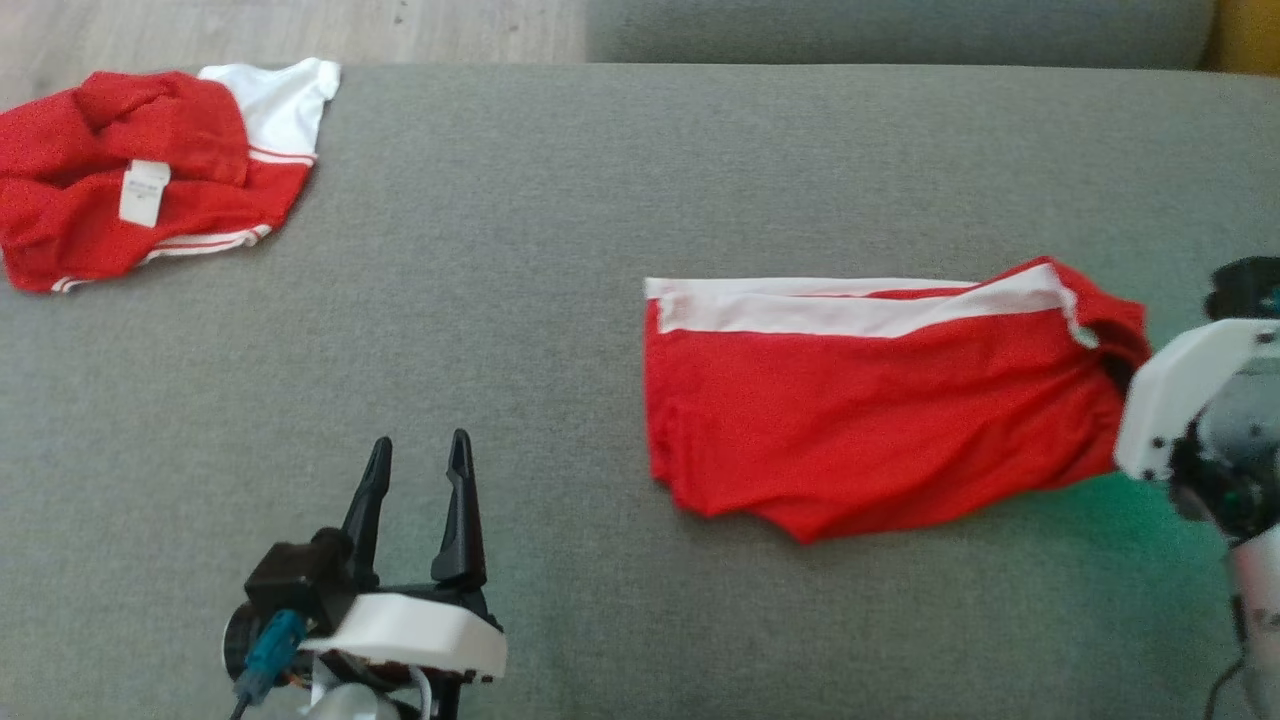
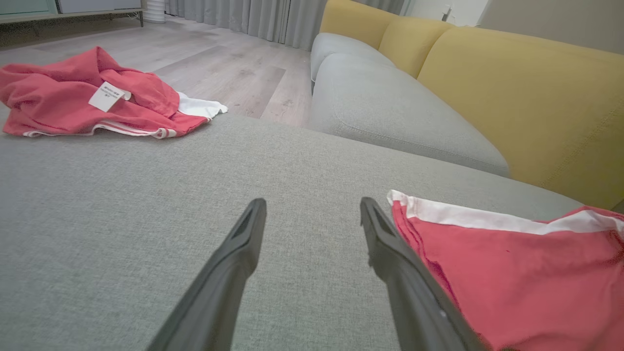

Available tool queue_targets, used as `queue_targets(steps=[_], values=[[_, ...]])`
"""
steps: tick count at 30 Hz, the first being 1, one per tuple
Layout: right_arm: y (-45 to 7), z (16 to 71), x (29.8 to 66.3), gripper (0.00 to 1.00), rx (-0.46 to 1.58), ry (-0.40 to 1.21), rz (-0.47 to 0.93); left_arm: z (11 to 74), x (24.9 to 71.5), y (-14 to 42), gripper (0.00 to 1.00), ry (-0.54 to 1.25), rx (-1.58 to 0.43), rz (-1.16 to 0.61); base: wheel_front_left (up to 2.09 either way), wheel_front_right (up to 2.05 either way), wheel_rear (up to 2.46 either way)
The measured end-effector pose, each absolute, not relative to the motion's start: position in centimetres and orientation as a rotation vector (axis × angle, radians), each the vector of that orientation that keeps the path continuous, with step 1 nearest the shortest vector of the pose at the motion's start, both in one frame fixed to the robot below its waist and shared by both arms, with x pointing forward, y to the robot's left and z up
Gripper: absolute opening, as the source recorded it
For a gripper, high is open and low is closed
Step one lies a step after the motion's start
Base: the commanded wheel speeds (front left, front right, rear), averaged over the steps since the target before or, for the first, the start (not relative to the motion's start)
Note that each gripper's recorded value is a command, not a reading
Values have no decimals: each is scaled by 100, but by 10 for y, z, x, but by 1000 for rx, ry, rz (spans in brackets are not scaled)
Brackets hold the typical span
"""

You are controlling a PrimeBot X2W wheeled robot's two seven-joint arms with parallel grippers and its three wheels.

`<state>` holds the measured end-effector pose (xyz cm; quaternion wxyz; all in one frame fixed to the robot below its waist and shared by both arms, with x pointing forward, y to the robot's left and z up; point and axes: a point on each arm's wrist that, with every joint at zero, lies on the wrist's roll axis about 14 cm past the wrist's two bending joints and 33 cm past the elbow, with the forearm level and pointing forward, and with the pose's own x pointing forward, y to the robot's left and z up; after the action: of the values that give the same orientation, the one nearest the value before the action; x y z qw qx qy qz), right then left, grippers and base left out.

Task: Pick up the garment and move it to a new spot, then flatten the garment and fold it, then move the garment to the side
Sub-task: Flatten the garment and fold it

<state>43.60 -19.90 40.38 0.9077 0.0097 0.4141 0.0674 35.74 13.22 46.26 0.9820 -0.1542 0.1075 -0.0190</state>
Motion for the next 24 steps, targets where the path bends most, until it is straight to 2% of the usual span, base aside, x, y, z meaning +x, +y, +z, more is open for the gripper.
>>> queue_targets(steps=[5,10,15,24], values=[[-205,415,434,0,87,839,132,462,360,126,100,222,-310,-62,0,0,0],[-147,426,427,0,282,820,273,464,363,123,100,218,-306,-75,0,0,0],[-92,449,425,0,370,776,422,471,366,126,100,197,-302,-66,0,0,0],[-48,439,421,0,392,805,508,472,361,138,100,190,-301,-28,0,0,0]])
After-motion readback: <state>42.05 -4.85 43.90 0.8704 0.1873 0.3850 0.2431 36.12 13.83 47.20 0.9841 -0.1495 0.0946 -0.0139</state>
